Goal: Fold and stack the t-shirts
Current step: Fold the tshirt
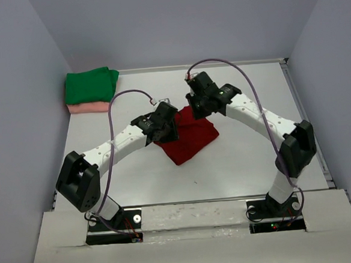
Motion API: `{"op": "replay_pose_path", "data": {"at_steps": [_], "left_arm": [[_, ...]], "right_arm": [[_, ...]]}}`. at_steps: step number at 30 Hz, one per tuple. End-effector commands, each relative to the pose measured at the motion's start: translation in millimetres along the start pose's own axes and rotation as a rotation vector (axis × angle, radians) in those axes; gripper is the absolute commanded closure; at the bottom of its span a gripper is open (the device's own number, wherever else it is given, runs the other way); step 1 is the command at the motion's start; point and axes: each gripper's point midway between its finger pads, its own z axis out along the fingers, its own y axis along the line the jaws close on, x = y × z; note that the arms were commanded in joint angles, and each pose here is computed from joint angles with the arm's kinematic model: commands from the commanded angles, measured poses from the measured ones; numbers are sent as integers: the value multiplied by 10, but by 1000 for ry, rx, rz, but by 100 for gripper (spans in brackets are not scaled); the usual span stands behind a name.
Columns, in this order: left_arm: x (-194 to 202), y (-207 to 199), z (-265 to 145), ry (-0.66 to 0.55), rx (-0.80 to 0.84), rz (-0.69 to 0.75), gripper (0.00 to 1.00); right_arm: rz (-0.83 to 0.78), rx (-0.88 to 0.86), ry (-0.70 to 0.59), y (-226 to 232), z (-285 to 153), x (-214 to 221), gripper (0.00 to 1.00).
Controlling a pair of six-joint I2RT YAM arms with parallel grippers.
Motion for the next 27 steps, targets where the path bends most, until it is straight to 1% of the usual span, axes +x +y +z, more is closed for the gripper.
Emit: {"op": "replay_pose_path", "data": {"at_steps": [1,2,3,4,5,6,7,8,9,10,11,12,13,14,15,16,17,18,20,25,27], "left_arm": [[55,185,-93,-23,-35,-28,50],[116,243,-68,-11,-44,-40,48],[146,231,-67,1,-22,-51,48],[206,324,-58,15,-22,-69,47],[224,333,-57,22,0,-88,47],[222,265,-88,26,68,-109,47],[265,266,-86,47,100,-124,47],[299,356,-29,53,115,-153,47],[358,340,-34,84,159,-169,47],[445,408,-24,101,172,-185,47],[458,415,-28,104,198,-198,46],[384,421,-17,79,230,-229,46],[496,442,-33,110,265,-245,42],[443,405,-43,90,313,-257,39],[424,450,-39,83,331,-285,35],[453,400,-91,103,385,-311,27],[573,468,-60,127,390,-337,25],[503,419,-90,100,444,-362,22],[559,449,-52,95,461,-382,20],[545,418,-20,67,522,-422,20],[525,437,34,56,509,-433,20]], "right_arm": [[0,80,-180,-216,-776,-386,68],[3,103,-191,-269,-850,-391,66],[5,150,-215,-367,-920,-418,61],[13,165,-248,-416,-1042,-452,59],[15,177,-254,-449,-1079,-441,59],[31,183,-264,-506,-1116,-457,59],[33,174,-271,-498,-1151,-456,59],[44,167,-284,-535,-1194,-455,59],[47,164,-290,-567,-1212,-455,59],[42,151,-296,-552,-1225,-450,59],[50,150,-301,-589,-1238,-454,59],[45,147,-304,-590,-1251,-444,59],[48,152,-304,-626,-1253,-442,59],[44,157,-305,-638,-1259,-436,59],[44,156,-312,-642,-1290,-439,59],[46,163,-311,-682,-1296,-433,59],[44,161,-314,-682,-1309,-432,59],[41,160,-322,-685,-1336,-440,59],[39,154,-334,-682,-1379,-454,59],[40,145,-343,-695,-1395,-469,59],[39,147,-337,-696,-1376,-454,59]]}}
